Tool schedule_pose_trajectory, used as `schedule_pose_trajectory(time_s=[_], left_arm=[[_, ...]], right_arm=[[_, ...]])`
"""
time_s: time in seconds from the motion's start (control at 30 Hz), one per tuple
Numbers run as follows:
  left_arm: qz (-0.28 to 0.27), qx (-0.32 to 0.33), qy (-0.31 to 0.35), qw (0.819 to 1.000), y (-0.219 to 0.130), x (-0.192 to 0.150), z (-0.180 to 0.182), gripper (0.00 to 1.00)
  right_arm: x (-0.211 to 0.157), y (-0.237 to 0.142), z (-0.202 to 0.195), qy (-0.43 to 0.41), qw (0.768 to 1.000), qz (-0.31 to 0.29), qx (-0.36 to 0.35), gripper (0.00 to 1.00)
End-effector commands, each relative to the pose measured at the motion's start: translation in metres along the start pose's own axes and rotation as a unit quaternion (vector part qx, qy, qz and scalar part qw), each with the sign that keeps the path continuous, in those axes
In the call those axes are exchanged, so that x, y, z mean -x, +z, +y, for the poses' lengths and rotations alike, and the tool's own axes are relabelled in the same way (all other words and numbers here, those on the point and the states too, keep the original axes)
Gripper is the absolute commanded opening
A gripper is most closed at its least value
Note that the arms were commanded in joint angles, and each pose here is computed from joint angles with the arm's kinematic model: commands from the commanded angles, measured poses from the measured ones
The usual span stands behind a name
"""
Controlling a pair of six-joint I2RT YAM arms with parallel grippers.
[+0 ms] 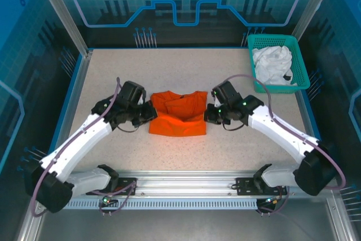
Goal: Fold and stack the t-shirts
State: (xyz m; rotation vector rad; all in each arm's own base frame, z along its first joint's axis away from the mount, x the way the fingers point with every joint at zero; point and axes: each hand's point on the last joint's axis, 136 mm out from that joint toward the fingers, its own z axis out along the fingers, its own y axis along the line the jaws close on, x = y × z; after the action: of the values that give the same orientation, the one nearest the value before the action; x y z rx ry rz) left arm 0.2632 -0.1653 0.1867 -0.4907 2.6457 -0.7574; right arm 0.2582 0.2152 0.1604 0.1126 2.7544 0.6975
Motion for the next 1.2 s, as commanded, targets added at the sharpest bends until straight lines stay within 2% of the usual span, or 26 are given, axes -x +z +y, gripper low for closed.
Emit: schedule_pose_trajectory(time_s=[0.0,0.3,0.37,0.6,0.63,0.67,0.7,0.77,0.8,0.87,0.97,1.07,1.17], left_arm=[[-0.002,-0.031,0.01,0.999,0.011,0.029,-0.017,0.0],[0.012,-0.014,-0.048,0.999,0.084,0.105,0.002,0.0],[0.007,-0.003,-0.053,0.999,0.095,0.12,0.008,0.0],[-0.004,0.023,-0.087,0.996,0.128,0.172,0.033,0.03],[-0.009,0.024,-0.09,0.996,0.131,0.179,0.036,0.1],[-0.007,0.025,-0.095,0.995,0.134,0.186,0.038,0.25],[0.0,0.028,-0.098,0.995,0.136,0.191,0.04,0.35],[-0.004,0.037,-0.101,0.994,0.131,0.202,0.042,0.38],[-0.02,0.036,-0.102,0.994,0.124,0.208,0.042,0.44],[-0.048,0.033,-0.098,0.993,0.106,0.213,0.038,0.5],[-0.082,0.024,-0.089,0.992,0.076,0.212,0.027,0.5],[-0.101,0.001,-0.066,0.993,0.055,0.189,0.007,0.5],[-0.102,-0.012,-0.044,0.994,0.054,0.155,-0.008,0.43]], right_arm=[[0.029,0.003,0.002,0.002,1.0,0.002,0.001,0.0],[0.101,0.065,-0.026,0.08,0.996,0.026,-0.015,0.0],[0.115,0.079,-0.025,0.094,0.995,0.035,0.003,0.0],[0.159,0.12,-0.042,0.135,0.989,0.056,-0.005,0.05],[0.163,0.123,-0.046,0.142,0.988,0.057,-0.01,0.07],[0.169,0.126,-0.05,0.148,0.987,0.055,-0.016,0.15],[0.172,0.129,-0.054,0.152,0.986,0.058,-0.024,0.29],[0.183,0.128,-0.051,0.151,0.987,0.056,-0.017,0.44],[0.189,0.123,-0.048,0.144,0.988,0.047,-0.014,0.53],[0.198,0.109,-0.044,0.131,0.991,0.029,-0.019,0.59],[0.202,0.081,-0.037,0.112,0.993,-0.005,-0.022,0.59],[0.177,0.067,-0.019,0.089,0.996,-0.013,0.004,0.54],[0.145,0.069,0.003,0.07,0.996,-0.009,0.051,0.47]])
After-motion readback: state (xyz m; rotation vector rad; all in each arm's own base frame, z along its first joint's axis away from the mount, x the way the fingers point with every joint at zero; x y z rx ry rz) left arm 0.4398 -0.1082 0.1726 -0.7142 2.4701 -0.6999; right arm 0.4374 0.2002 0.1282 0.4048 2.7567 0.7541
